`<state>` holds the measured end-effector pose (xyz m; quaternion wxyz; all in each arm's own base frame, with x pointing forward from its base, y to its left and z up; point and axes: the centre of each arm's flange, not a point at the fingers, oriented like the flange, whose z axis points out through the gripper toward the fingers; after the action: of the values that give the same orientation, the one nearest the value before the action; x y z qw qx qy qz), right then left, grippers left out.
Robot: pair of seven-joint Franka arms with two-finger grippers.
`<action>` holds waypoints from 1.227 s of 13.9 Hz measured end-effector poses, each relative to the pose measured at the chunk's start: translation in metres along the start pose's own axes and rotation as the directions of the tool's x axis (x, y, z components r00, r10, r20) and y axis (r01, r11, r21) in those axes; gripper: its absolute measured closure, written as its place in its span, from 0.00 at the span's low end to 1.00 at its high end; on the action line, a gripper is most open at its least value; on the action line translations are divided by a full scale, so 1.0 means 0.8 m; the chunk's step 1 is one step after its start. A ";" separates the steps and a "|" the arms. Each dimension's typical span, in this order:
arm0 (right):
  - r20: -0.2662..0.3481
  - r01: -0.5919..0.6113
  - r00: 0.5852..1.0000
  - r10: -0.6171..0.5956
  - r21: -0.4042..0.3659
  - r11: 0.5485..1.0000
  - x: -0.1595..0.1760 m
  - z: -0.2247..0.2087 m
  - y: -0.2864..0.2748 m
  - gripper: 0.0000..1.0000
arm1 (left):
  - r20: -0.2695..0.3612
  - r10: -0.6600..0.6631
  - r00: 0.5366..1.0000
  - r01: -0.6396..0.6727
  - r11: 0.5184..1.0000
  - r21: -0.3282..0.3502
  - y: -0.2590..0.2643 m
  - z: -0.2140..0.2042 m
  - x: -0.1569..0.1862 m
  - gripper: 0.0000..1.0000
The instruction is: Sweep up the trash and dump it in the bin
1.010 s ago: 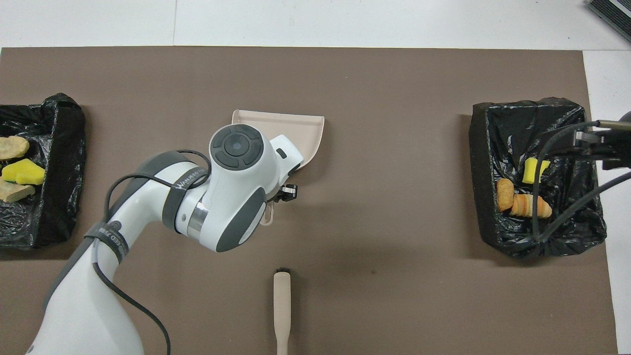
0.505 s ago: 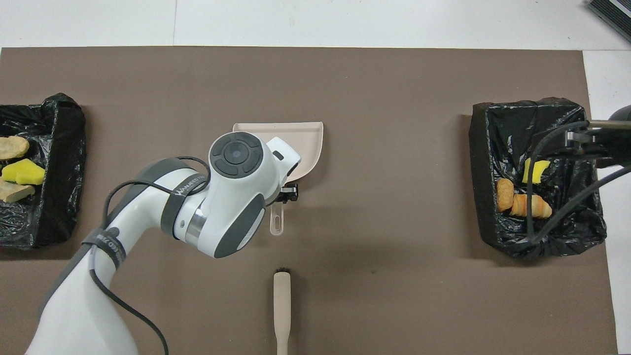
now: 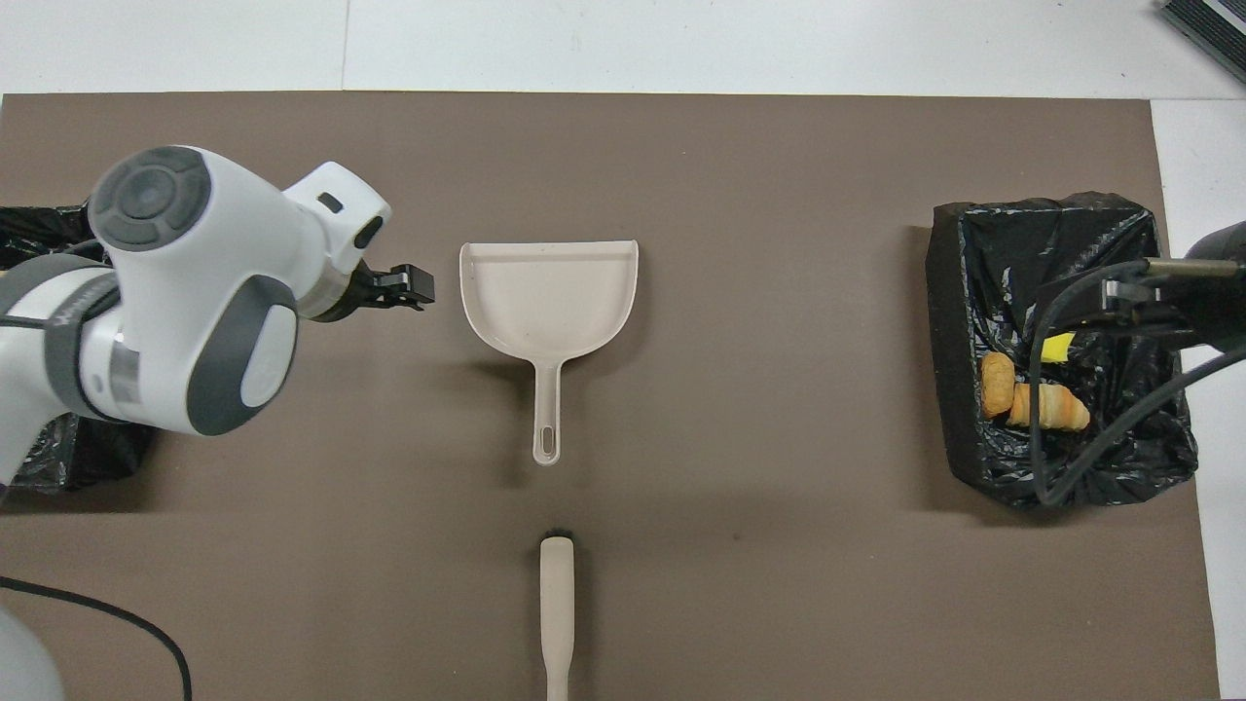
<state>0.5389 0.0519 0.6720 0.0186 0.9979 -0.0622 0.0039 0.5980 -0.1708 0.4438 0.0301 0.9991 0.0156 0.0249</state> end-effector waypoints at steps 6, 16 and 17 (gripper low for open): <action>0.002 -0.005 1.000 0.005 0.000 1.000 0.001 0.001 0.003 0.00 | -0.015 0.091 0.996 -0.091 0.996 0.018 -0.155 -0.061 0.027 0.00; 0.010 0.042 0.999 -0.042 0.037 0.998 0.002 0.002 0.008 0.00 | 0.038 0.134 0.990 -0.135 0.990 0.033 -0.163 -0.226 -0.051 0.00; 0.009 0.041 0.999 -0.042 0.037 0.998 0.002 0.002 0.009 0.00 | 0.043 0.138 0.990 -0.139 0.990 0.032 -0.161 -0.225 -0.052 0.00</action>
<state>0.5395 0.0449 0.6706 -0.0002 0.9991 -0.0414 -0.0005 0.5435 -0.0332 0.6138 0.0110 0.9985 -0.0540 0.0061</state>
